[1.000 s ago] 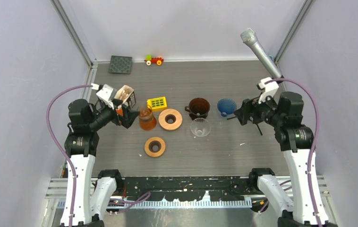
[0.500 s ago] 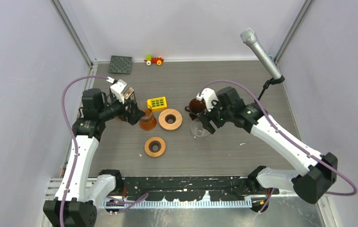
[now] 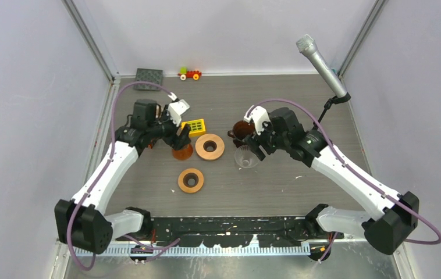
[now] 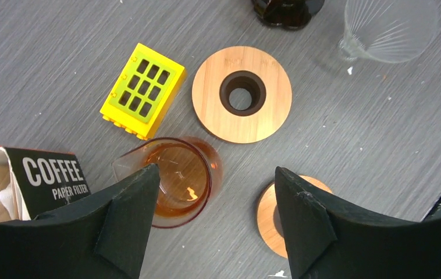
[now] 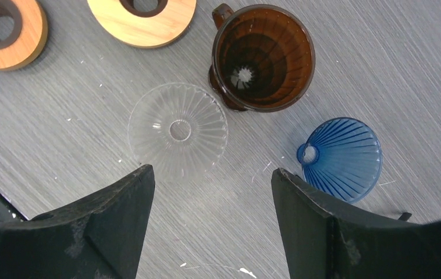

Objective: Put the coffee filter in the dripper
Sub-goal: Pick up the coffee server from the center of the board.

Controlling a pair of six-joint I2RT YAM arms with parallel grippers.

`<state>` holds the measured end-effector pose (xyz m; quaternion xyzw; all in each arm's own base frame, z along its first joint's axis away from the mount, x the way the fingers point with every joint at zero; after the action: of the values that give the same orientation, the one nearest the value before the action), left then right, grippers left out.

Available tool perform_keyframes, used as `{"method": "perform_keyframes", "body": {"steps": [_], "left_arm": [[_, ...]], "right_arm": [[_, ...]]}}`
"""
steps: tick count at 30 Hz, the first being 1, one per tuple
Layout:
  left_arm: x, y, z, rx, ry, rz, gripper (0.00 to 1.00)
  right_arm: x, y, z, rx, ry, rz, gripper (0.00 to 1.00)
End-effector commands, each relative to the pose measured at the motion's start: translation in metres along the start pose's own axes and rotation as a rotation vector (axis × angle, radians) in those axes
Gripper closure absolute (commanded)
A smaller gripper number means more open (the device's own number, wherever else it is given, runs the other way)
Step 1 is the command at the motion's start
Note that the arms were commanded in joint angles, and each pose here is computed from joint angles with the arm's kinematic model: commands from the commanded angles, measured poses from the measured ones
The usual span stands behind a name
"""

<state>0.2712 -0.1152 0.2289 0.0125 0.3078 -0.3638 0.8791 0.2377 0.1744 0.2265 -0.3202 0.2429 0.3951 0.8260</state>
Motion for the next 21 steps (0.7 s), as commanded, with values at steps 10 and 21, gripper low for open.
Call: {"method": "perform_keyframes", "body": {"steps": [10, 21], "left_arm": [[0.037, 0.003, -0.002, 0.096, 0.242, 0.112, 0.46], [0.037, 0.009, -0.019, 0.078, 0.319, 0.187, 0.42]], "right_arm": [[-0.025, -0.013, -0.004, 0.014, -0.113, -0.016, 0.23], [-0.019, -0.014, -0.012, 0.022, -0.082, -0.004, 0.23]]}}
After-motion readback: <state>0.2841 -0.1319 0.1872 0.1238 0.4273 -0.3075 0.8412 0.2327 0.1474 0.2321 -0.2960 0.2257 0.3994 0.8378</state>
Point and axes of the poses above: each gripper's point midway between its finger pads, its own x axis out along the fingers, its own y axis along the line the jaws close on, z = x × y, the point moved 5 cm from there along -x, back along the fingers, and after that the axes turned 15 degrees about -x, right-handed, at the moved point
